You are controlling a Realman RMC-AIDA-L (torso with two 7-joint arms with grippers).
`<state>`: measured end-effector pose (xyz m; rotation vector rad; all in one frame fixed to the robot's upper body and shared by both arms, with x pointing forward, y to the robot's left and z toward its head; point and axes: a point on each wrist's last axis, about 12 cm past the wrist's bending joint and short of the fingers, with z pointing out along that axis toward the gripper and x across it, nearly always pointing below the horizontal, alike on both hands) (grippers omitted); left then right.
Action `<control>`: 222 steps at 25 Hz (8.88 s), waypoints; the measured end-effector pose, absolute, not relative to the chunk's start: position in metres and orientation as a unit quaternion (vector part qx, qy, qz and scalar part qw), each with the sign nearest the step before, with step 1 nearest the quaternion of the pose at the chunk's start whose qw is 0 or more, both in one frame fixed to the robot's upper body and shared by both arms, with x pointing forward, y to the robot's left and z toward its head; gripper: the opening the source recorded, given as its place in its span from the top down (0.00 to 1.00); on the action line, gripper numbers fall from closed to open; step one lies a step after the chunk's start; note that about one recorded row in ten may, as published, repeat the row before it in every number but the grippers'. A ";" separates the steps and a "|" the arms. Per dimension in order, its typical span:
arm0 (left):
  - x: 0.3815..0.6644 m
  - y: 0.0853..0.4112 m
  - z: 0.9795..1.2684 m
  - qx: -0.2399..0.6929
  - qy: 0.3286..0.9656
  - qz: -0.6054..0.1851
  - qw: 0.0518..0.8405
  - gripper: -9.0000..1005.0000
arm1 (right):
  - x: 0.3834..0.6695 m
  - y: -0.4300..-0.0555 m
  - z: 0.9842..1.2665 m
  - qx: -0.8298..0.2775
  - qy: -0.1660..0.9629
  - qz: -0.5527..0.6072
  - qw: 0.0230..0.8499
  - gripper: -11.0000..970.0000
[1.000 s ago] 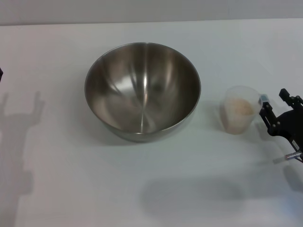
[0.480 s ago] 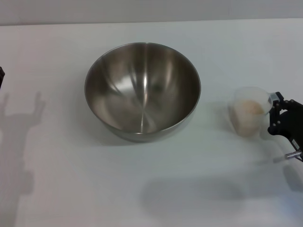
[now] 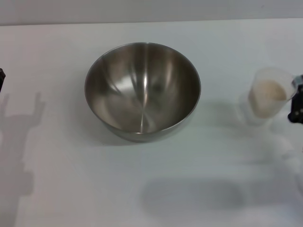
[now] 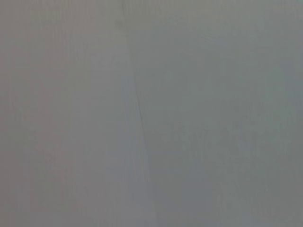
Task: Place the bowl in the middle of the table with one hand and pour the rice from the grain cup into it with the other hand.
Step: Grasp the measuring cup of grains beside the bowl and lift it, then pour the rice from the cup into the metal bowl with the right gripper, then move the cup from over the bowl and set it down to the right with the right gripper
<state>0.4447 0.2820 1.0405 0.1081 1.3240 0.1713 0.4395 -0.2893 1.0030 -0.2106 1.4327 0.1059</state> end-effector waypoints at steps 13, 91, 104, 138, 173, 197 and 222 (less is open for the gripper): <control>0.445 0.281 1.031 0.058 0.629 0.062 0.773 0.18 | 0.491 -0.267 1.051 -0.178 0.522 0.017 0.834 0.97; 0.445 0.277 1.026 0.065 0.638 0.052 0.766 0.18 | 0.527 -0.115 1.057 -0.653 -0.048 -0.578 0.487 0.96; 0.444 0.278 1.025 0.066 0.639 0.053 0.765 0.18 | 0.524 -0.106 1.055 -0.659 -0.113 -0.587 0.457 0.95; 0.444 0.279 1.025 0.057 0.639 0.046 0.766 0.18 | 0.526 -0.153 1.088 -0.308 0.439 -0.094 0.838 0.94; 0.443 0.281 1.022 0.057 0.644 0.040 0.762 0.18 | 0.555 -0.267 1.027 -0.120 0.694 0.022 0.710 0.92; 0.443 0.281 1.021 0.058 0.644 0.039 0.762 0.18 | 0.569 -0.228 1.018 -0.226 0.727 0.055 0.646 0.90; 0.444 0.281 1.021 0.058 0.645 0.039 0.761 0.18 | 0.560 -0.229 1.009 -0.217 0.742 0.057 0.631 0.83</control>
